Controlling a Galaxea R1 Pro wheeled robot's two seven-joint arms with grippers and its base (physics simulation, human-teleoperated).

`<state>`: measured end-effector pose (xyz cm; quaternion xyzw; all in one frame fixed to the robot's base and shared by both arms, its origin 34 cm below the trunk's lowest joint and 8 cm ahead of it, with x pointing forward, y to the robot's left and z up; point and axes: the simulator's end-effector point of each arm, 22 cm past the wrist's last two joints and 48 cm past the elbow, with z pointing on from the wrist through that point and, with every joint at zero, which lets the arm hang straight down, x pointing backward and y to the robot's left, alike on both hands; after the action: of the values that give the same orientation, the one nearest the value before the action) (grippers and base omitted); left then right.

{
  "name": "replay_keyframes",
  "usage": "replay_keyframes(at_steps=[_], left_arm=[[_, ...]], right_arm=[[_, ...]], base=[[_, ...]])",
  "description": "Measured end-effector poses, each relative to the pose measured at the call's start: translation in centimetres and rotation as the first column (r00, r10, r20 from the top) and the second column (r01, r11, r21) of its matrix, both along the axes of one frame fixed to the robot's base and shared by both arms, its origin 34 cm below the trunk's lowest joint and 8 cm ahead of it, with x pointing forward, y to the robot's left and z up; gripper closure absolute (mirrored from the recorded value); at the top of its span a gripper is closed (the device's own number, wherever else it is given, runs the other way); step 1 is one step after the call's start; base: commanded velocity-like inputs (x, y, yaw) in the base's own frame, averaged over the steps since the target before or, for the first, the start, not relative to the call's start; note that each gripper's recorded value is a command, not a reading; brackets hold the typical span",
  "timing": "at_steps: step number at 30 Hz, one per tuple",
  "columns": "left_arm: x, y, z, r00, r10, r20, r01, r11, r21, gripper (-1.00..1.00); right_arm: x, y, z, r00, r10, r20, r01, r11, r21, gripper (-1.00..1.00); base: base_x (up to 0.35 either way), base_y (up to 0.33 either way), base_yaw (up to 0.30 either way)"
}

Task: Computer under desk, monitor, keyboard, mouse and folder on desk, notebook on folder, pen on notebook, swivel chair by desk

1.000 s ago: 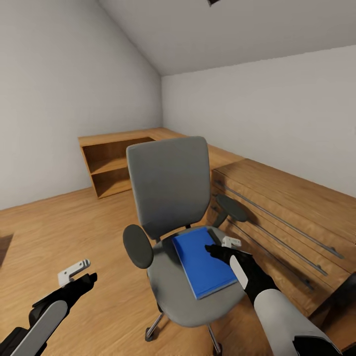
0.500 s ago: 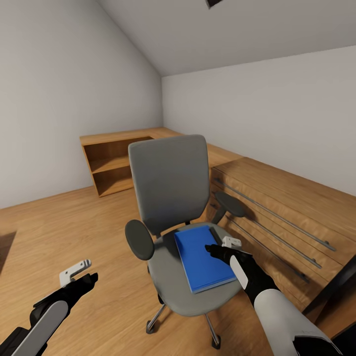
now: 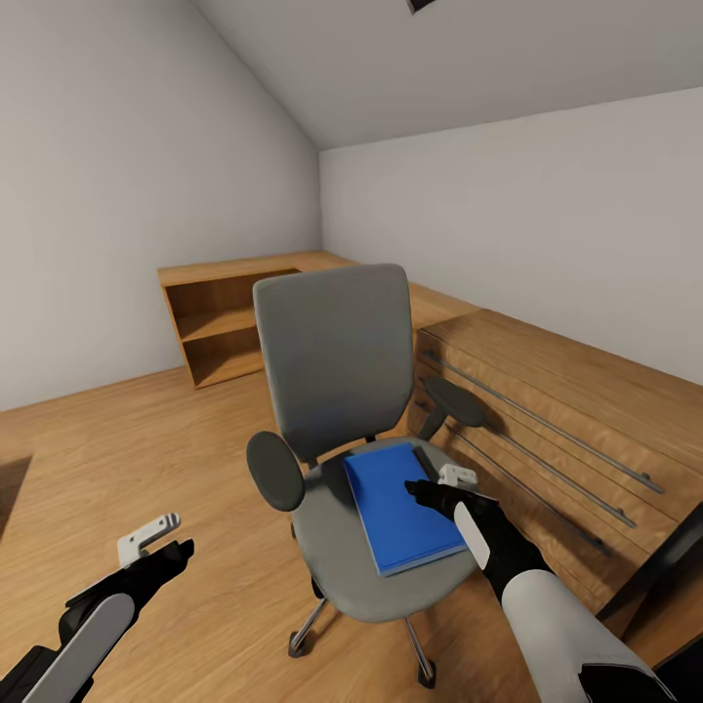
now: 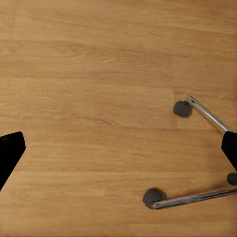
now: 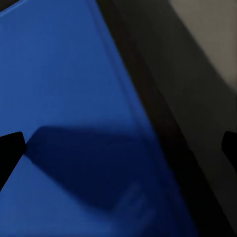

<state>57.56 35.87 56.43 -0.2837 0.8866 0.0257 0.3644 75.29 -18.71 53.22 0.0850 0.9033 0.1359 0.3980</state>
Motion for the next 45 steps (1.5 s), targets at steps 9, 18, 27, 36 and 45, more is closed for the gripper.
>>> replay_keyframes(at_steps=[9, 18, 27, 36, 45], left_arm=[[-0.02, 0.08, -0.07, 1.000, 0.002, -0.001, -0.002, 1.000, 0.001, -1.00], [0.00, 0.12, -0.06, 1.000, 0.003, -0.001, -0.003, 1.000, 0.003, -1.00], [-0.01, 0.10, -0.05, 1.000, 0.002, 0.000, -0.002, 1.000, 0.004, -1.00], [0.00, 0.09, -0.08, 1.000, 0.001, -0.001, -0.001, 1.000, 0.004, -1.00], [-0.03, 0.07, -0.06, 1.000, 0.002, -0.001, -0.002, 1.000, 0.004, -1.00]], right_arm=[[0.00, 0.12, 0.00, 1.000, 0.001, 0.000, -0.001, 1.000, 0.003, -1.00], [0.00, 0.10, -0.02, 1.000, 0.001, 0.000, -0.001, 1.000, 0.001, -1.00], [0.00, 0.11, 0.00, 1.000, 0.001, 0.000, -0.001, 1.000, 0.002, -1.00], [0.00, 0.12, -0.03, 1.000, 0.001, 0.000, -0.001, 1.000, 0.002, -1.00], [0.07, 0.06, 0.10, 1.000, 0.000, 0.003, 0.000, 1.000, 0.001, -1.00]], base=[[-0.139, 0.000, 0.000], [-0.064, 0.000, 0.000], [-0.111, 0.000, 0.000], [-0.102, 0.000, 0.000], [-0.116, 0.000, 0.000]])
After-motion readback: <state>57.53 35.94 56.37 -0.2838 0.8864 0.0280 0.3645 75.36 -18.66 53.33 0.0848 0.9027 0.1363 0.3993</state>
